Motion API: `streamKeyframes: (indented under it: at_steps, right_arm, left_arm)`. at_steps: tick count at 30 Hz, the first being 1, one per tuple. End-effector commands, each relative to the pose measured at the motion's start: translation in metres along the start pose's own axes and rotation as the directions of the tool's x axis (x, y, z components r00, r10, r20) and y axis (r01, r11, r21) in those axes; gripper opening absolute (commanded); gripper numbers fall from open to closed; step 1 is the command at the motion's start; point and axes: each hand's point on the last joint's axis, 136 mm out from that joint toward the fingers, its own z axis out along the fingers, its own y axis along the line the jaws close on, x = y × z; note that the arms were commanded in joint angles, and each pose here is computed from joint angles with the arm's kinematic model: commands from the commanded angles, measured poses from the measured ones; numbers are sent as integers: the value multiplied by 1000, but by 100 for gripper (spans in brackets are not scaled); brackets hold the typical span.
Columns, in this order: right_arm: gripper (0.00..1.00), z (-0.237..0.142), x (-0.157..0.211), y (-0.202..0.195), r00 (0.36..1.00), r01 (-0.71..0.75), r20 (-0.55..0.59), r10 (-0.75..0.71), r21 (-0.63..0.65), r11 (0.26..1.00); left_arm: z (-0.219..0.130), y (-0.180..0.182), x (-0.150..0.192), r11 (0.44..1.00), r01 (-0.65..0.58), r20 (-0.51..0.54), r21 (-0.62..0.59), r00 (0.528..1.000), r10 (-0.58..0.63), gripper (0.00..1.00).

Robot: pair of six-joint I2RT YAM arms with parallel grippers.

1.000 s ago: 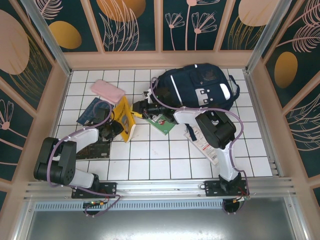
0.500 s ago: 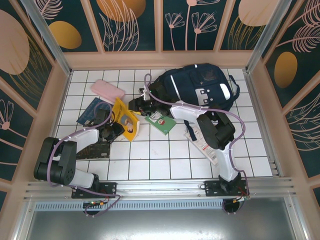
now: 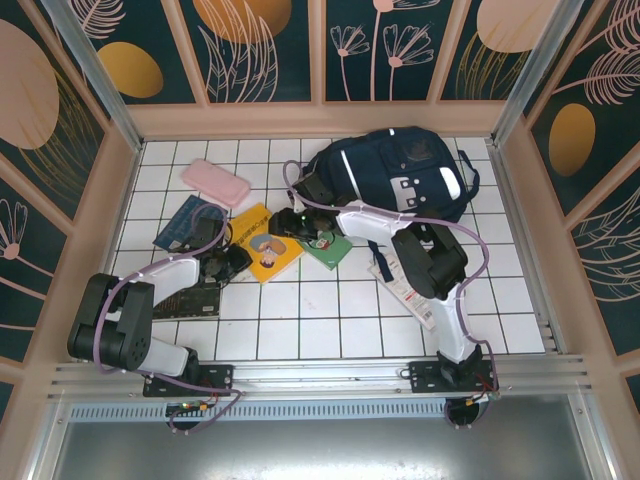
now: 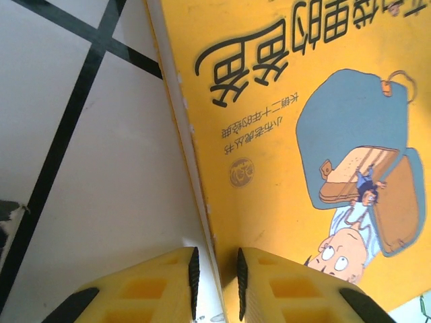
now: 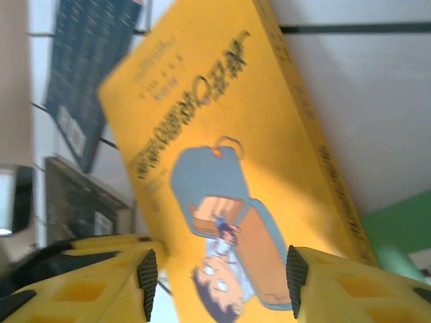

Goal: Pack the student bag

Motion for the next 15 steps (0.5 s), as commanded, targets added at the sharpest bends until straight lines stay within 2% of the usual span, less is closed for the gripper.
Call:
streamKeyframes:
  at_steps: [1,7,13,15]
  right_arm:
    - [57,5,-4,-18,995,97,-12,-97,104,990]
    - [58,15,-31,-24,975,218,4,-222,182,959]
    - [59,14,-48,-36,969,238,18,-247,207,949]
    - [59,19,-45,-41,970,241,-10,-243,184,953]
  left_arm:
    - [2,18,5,995,-11,-22,-100,1000,9,25]
    - [2,24,5,992,-12,-17,-129,1000,10,25]
    - [4,25,6,992,-13,-23,-126,1000,10,25]
    - [4,24,6,992,-15,-24,-122,1000,12,25]
